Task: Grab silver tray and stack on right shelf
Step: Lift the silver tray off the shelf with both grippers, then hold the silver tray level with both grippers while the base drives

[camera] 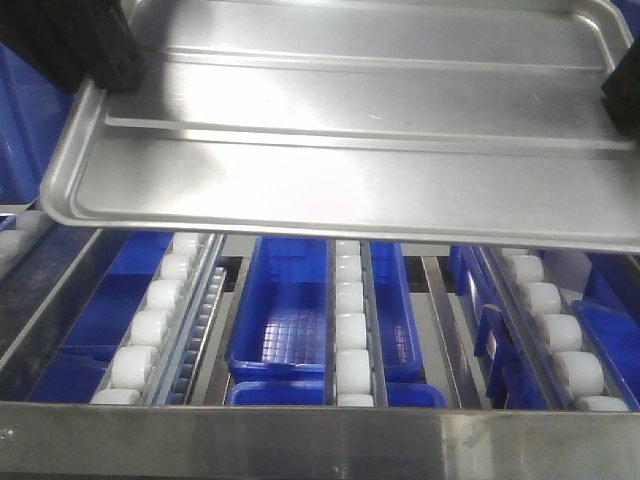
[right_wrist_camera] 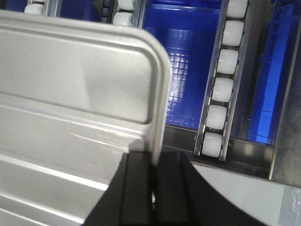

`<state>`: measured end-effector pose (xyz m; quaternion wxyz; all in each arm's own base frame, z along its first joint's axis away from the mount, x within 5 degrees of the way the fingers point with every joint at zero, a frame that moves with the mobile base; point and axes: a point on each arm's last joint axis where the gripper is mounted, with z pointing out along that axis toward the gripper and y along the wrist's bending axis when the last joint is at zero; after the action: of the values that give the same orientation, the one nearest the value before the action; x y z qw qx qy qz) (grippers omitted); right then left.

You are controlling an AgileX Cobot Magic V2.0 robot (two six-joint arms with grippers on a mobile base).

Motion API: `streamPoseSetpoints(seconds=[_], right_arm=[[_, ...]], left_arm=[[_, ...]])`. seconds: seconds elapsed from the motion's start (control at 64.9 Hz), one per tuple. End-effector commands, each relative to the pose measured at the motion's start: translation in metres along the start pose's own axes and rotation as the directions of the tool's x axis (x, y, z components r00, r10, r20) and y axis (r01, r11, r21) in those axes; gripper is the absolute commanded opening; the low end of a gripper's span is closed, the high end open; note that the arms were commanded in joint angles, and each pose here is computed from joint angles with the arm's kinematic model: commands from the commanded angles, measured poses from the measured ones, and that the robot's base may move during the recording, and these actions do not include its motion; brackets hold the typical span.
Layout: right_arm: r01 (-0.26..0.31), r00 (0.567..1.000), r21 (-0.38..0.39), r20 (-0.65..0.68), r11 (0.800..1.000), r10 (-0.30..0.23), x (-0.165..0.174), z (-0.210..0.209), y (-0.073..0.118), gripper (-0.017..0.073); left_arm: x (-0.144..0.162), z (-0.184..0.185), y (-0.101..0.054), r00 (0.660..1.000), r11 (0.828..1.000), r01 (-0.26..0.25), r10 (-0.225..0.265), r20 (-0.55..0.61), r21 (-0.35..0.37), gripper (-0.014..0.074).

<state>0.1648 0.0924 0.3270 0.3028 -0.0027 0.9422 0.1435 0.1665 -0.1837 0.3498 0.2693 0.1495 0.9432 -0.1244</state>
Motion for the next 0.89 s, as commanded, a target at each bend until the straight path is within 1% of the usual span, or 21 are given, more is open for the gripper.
streamPoseSetpoints(seconds=[0.0, 0.878], right_arm=[[0.042, 0.995, 0.003, 0.089, 0.999, -0.042, -0.0102, -0.0115, -0.0006, 0.0057], [0.042, 0.995, 0.003, 0.088, 0.999, -0.042, -0.0101, -0.0115, -0.0006, 0.0057]], left_arm=[[-0.0034, -0.0143, 0.0051, 0.998, 0.999, -0.032, 0.034, 0.046, -0.027, -0.0092], [-0.0034, -0.0143, 0.0051, 0.998, 0.999, -0.032, 0.034, 0.046, -0.027, -0.0092]])
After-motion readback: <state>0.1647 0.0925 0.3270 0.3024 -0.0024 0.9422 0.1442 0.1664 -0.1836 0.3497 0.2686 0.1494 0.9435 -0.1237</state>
